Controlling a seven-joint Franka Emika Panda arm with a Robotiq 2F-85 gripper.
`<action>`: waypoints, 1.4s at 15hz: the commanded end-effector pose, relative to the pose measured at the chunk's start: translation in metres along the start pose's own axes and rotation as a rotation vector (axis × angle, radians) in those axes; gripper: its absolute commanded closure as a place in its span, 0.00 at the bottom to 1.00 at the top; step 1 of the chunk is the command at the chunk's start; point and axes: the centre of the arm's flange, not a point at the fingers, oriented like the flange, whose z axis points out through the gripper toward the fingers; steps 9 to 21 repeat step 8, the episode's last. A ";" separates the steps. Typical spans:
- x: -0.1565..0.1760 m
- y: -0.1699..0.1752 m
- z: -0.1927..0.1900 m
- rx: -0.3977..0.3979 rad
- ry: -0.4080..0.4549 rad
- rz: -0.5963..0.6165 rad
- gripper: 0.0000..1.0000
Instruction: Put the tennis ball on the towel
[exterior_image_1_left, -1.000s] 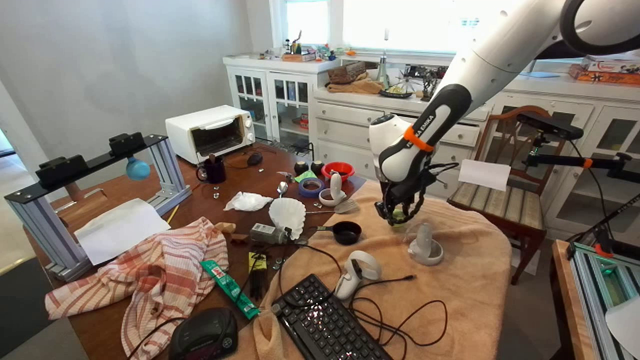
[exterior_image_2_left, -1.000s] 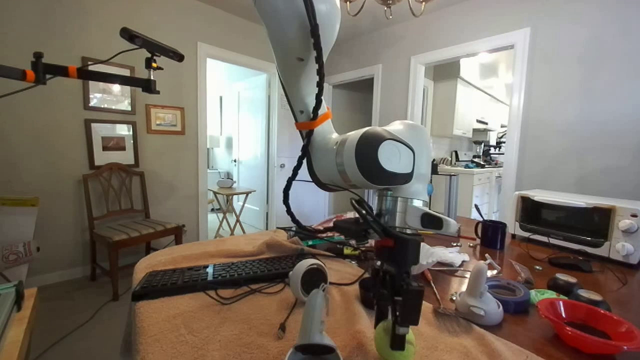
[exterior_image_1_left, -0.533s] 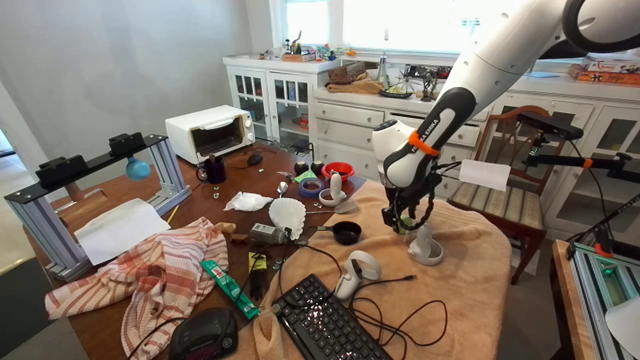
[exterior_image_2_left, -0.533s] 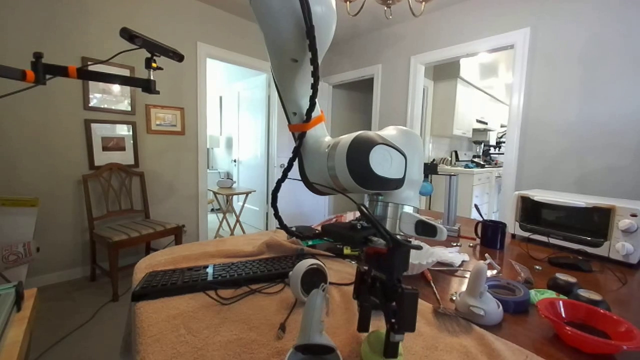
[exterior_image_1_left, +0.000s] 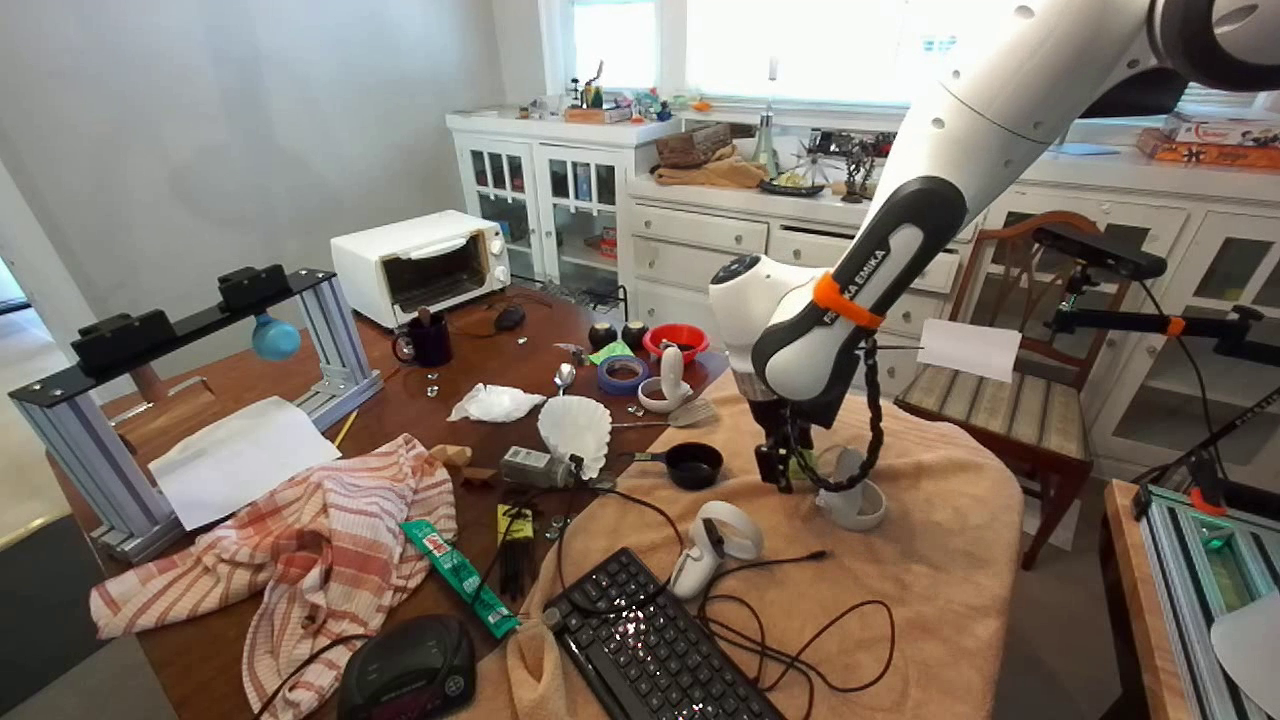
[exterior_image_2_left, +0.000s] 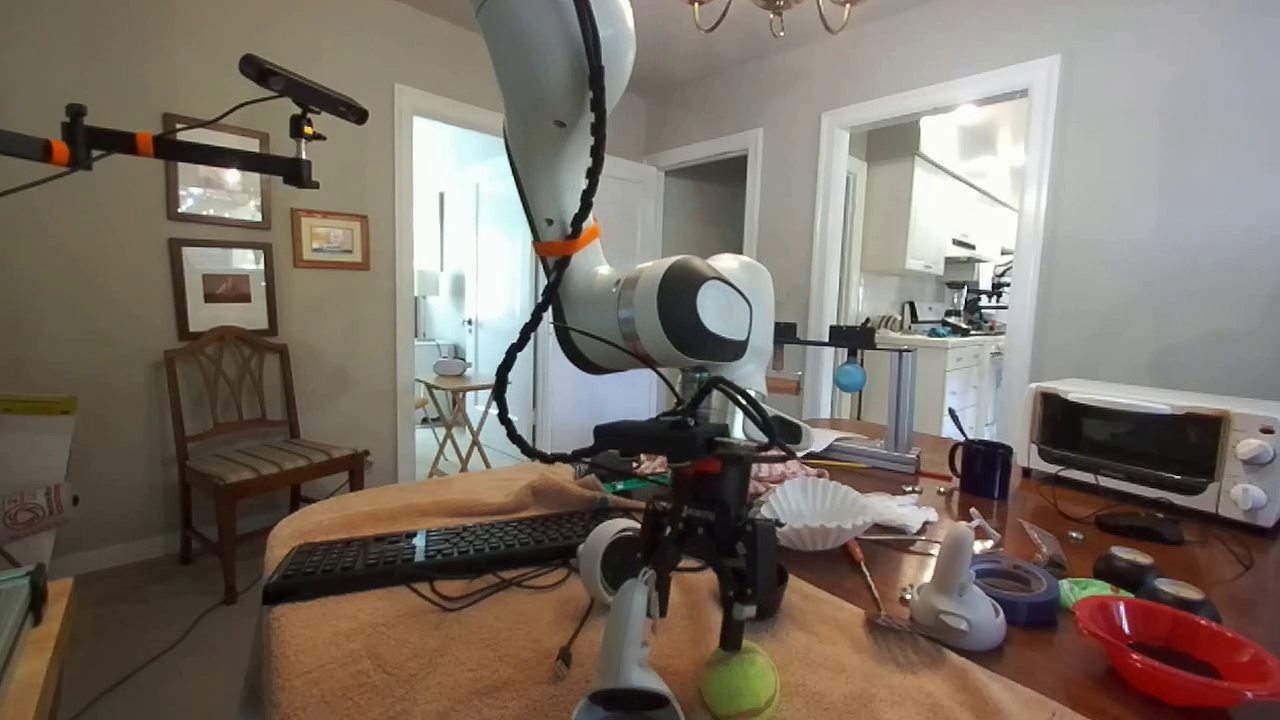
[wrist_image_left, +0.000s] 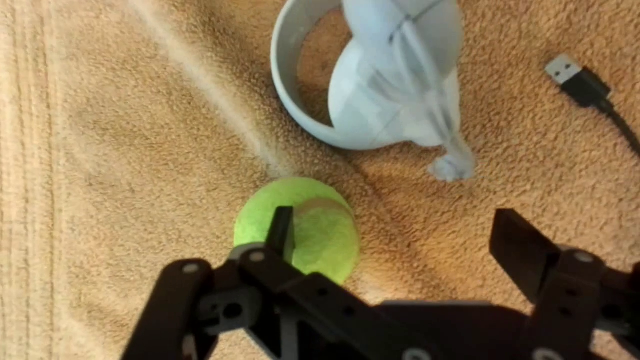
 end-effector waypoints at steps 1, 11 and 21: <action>-0.015 -0.025 -0.004 -0.100 -0.061 -0.162 0.00; -0.009 -0.045 -0.009 -0.134 -0.042 -0.208 0.00; -0.009 -0.045 -0.009 -0.134 -0.042 -0.208 0.00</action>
